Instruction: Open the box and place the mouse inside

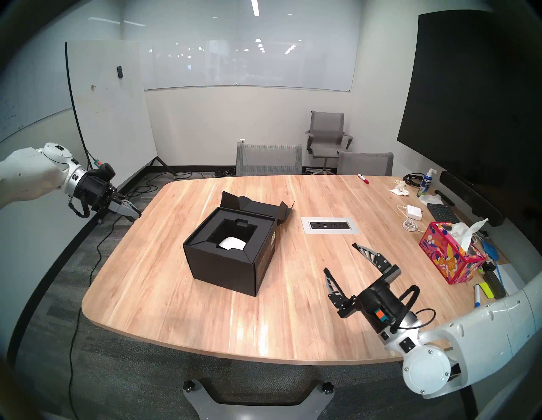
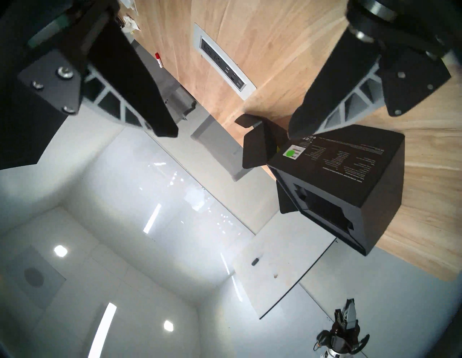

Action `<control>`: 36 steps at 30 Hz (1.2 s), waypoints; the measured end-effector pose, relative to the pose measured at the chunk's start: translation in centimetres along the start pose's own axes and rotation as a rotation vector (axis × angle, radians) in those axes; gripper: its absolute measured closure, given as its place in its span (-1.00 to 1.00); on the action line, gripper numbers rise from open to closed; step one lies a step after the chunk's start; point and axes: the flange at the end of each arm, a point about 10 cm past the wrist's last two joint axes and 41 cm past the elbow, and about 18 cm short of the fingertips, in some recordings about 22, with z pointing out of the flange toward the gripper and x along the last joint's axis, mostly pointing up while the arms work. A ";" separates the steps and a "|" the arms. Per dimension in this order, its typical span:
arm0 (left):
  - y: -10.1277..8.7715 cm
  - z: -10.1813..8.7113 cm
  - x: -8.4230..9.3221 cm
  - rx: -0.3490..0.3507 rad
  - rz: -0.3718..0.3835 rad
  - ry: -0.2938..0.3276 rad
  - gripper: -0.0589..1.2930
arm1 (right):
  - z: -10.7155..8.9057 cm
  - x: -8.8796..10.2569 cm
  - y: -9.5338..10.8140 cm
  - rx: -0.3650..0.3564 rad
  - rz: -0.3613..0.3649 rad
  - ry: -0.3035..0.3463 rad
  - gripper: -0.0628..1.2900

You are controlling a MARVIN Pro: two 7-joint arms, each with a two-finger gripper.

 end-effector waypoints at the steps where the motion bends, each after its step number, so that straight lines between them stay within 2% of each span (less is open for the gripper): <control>1: 0.0 0.0 0.0 0.000 0.000 0.000 0.94 | 0.0 0.0 0.0 0.003 0.004 0.004 -0.86; 7: 0.0 0.0 0.0 0.000 0.000 0.000 0.94 | 0.7 -0.1 0.2 0.035 0.036 0.055 -0.86; 16: 0.0 0.0 0.0 -0.001 0.000 0.000 0.94 | 1.3 -0.2 0.4 0.059 0.055 0.095 -0.86; 28: 0.0 0.0 0.0 -0.002 0.000 0.000 0.94 | 1.5 -0.1 0.4 0.061 0.084 0.118 -0.86; 36: 0.0 0.0 0.0 -0.002 0.000 0.000 0.94 | 1.7 -0.1 0.8 0.053 0.131 0.161 -0.86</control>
